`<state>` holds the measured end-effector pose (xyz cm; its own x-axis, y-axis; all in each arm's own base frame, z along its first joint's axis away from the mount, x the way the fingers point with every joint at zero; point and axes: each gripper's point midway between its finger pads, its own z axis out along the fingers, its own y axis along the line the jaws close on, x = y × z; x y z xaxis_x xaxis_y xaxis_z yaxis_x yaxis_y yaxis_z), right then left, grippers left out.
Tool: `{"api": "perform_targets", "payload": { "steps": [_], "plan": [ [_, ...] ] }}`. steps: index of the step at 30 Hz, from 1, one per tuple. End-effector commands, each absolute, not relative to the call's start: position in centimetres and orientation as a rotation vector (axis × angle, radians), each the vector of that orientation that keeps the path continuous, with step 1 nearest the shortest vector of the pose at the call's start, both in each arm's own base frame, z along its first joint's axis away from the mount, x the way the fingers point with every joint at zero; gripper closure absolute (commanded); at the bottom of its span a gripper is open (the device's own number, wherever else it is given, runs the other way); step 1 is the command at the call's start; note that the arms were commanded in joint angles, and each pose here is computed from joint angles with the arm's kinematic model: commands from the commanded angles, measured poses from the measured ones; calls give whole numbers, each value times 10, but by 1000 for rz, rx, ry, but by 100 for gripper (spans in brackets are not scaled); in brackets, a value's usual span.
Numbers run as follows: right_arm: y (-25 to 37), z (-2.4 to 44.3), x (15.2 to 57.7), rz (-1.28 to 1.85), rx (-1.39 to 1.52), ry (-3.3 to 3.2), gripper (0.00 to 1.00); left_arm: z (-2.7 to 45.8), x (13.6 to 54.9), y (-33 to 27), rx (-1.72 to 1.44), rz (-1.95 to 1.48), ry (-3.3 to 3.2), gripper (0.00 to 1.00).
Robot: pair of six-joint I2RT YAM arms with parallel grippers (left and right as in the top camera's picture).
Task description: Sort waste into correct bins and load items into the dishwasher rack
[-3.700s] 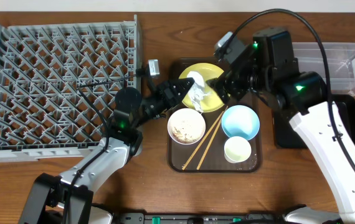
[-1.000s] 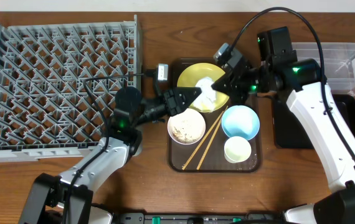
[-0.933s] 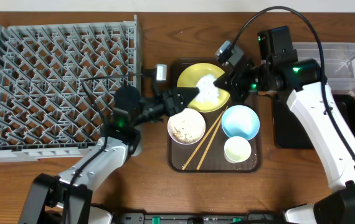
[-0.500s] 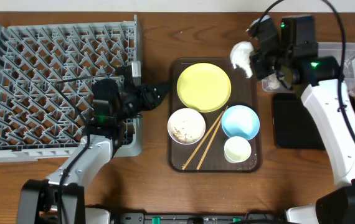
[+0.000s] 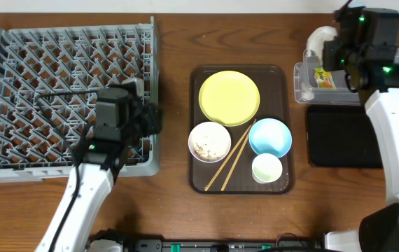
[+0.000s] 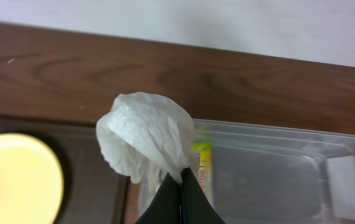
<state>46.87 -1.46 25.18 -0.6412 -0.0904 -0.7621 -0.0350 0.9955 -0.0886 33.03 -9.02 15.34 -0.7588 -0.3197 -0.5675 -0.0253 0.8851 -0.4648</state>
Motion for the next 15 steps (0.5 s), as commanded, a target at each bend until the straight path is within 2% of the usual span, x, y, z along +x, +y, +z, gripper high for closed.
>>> {"api": "perform_targets", "payload": {
  "steps": [1, 2, 5, 6, 15],
  "plan": [
    [-42, 264, 471, -164, 18, 2240, 99, 153, 320, -52, -309, -300, 2396, 68],
    [-49, 262, 471, -194, 38, 2245, 99, 149, 311, -45, -329, -252, 2424, 67],
    [-59, 252, 471, -234, 64, 2272, 99, 140, 292, -34, -358, -169, 2490, 44],
    [-61, 249, 471, -234, 67, 2282, 99, 137, 288, -33, -361, -160, 2507, 40],
    [-76, 179, 486, -226, 159, 2420, 99, 135, 286, -32, -363, -157, 2520, 38]
  ]
}}
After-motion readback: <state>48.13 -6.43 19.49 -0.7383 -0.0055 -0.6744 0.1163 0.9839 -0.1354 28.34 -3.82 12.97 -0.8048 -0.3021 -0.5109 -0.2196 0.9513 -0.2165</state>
